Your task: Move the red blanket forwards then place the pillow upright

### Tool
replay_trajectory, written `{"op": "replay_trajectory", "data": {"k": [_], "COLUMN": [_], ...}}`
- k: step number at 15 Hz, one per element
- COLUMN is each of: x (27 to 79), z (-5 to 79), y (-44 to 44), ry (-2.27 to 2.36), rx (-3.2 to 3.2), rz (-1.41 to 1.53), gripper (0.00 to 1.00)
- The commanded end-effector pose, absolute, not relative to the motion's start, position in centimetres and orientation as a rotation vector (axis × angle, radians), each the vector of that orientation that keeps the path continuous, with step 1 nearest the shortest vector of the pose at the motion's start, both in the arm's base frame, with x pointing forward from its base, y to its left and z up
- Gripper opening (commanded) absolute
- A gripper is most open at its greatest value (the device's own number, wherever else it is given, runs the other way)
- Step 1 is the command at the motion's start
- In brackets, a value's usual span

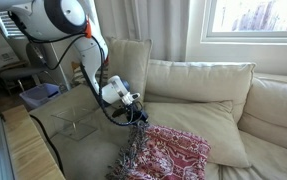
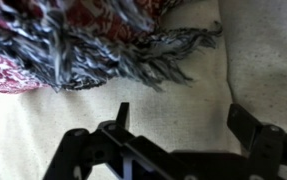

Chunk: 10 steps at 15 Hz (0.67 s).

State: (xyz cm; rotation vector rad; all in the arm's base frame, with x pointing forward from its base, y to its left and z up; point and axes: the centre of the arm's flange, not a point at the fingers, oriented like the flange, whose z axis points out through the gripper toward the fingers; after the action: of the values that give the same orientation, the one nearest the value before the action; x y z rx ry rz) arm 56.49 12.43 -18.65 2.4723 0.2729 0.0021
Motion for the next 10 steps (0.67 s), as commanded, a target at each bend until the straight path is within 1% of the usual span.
{"op": "replay_trajectory", "data": {"k": [1,6,7,8,10], "x": [58.8,57.8,57.7,57.7,57.5], "z": [-25.8,-26.4,-26.4,-26.5,-26.5], "y": [13.0,13.1,13.0,12.9,12.7], "ry": [0.321,0.344,0.331,0.308,0.296], "rx": [2.475,2.496,2.496,2.486,2.48], "rz": [-0.078,-0.095,-0.089,-0.084,-0.083], "gripper": [1.0,1.0,0.86,0.74,0.57]}}
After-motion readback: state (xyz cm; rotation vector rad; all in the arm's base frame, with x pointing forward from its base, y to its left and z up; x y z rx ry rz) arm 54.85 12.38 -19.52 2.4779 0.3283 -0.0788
